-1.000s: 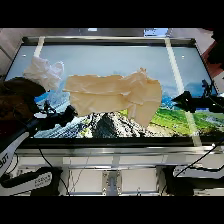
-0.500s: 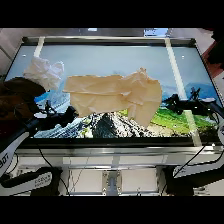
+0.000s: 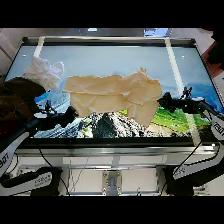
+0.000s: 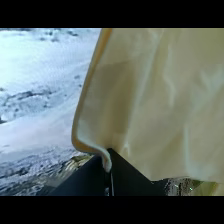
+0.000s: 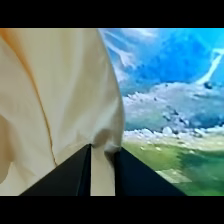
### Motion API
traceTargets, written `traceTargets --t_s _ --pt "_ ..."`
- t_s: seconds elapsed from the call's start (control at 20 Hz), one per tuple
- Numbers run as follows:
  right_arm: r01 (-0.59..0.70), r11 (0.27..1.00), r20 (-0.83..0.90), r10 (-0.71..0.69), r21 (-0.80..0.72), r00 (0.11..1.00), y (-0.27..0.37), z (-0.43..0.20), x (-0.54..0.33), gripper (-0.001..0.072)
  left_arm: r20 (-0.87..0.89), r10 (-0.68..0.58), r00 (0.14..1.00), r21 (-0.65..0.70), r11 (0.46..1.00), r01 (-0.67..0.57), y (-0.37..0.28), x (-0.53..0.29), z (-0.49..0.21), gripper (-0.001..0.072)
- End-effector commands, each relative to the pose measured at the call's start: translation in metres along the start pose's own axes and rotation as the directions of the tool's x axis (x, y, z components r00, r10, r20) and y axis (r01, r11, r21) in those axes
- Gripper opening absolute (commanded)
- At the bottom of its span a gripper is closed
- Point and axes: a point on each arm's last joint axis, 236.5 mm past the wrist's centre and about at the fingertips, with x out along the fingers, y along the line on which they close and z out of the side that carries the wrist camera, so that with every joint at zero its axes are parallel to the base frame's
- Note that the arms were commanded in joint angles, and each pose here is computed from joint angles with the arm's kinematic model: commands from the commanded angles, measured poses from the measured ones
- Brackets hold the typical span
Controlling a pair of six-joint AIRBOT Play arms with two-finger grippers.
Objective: Fold the shirts.
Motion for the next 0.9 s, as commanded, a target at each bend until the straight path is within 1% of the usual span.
traceTargets --t_s 0.0,0.05,0.15,0.2,0.3,0.35,0.4,0.45,0.55,0.65,0.7,0.75,0.8,0.85 --pt "-0.061 0.998 -0.022 0.061 -0.025 0.998 0.016 -0.007 0.004 0.0115 0.005 0.001 1.0 0.005 1.0 -0.001 0.0 0.0 0.002 0.0015" --pt "-0.107 0.994 -0.02 0.106 -0.034 0.994 0.027 -0.006 0.004 0.0034 0.01 0.001 1.0 0.007 1.0 -0.001 0.0 0.0 0.003 0.0015" --pt "-0.236 0.969 -0.023 0.235 -0.072 0.972 0.06 -0.005 -0.004 0.003 0.027 -0.014 1.0 0.059 0.998 0.012 -0.008 -0.003 0.01 0.0015" --pt "-0.304 0.947 -0.04 0.302 -0.106 0.953 0.08 -0.005 -0.013 0.0029 0.046 -0.04 0.998 0.097 0.995 0.035 -0.022 -0.008 0.018 0.0015" --pt "-0.376 0.905 -0.062 0.371 -0.197 0.926 0.115 -0.003 -0.041 0.0028 0.104 -0.128 0.986 0.21 0.972 0.104 -0.067 -0.029 0.042 0.0014" --pt "-0.405 0.876 -0.059 0.405 -0.262 0.913 0.136 -0.002 -0.064 0.0028 0.133 -0.187 0.973 0.277 0.95 0.145 -0.096 -0.046 0.053 0.0014" --pt "-0.413 0.843 -0.04 0.426 -0.344 0.904 0.156 0.001 -0.092 0.0027 0.167 -0.254 0.953 0.365 0.913 0.179 -0.129 -0.071 0.063 0.0014" --pt "-0.406 0.812 -0.017 0.44 -0.419 0.898 0.174 0.001 -0.123 0.0027 0.191 -0.32 0.928 0.457 0.865 0.205 -0.162 -0.1 0.068 0.0014" --pt "-0.345 0.733 0.041 0.452 -0.587 0.891 0.206 -0.012 -0.195 0.0027 0.234 -0.42 0.877 0.611 0.765 0.203 -0.214 -0.163 0.067 0.0014" --pt "-0.203 0.67 0.145 0.425 -0.714 0.893 0.226 -0.037 -0.267 0.0027 0.295 -0.506 0.811 0.749 0.649 0.132 -0.253 -0.236 0.056 0.0014" --pt "-0.118 0.646 0.215 0.413 -0.754 0.885 0.234 -0.052 -0.3 0.0026 0.334 -0.555 0.762 0.794 0.601 0.089 -0.269 -0.277 0.047 0.0013" --pt "-0.003 0.606 0.305 0.405 -0.795 0.862 0.244 -0.068 -0.335 0.0026 0.369 -0.602 0.708 0.831 0.555 0.04 -0.282 -0.316 0.037 0.0013" --pt "0.126 0.569 0.408 0.402 -0.813 0.82 0.253 -0.083 -0.37 0.0026 0.411 -0.651 0.638 0.849 0.528 -0.008 -0.294 -0.359 0.028 0.0013" --pt "0.251 0.535 0.505 0.404 -0.807 0.763 0.265 -0.097 -0.402 0.0026 0.446 -0.694 0.565 0.854 0.518 -0.037 -0.304 -0.398 0.018 0.0012"
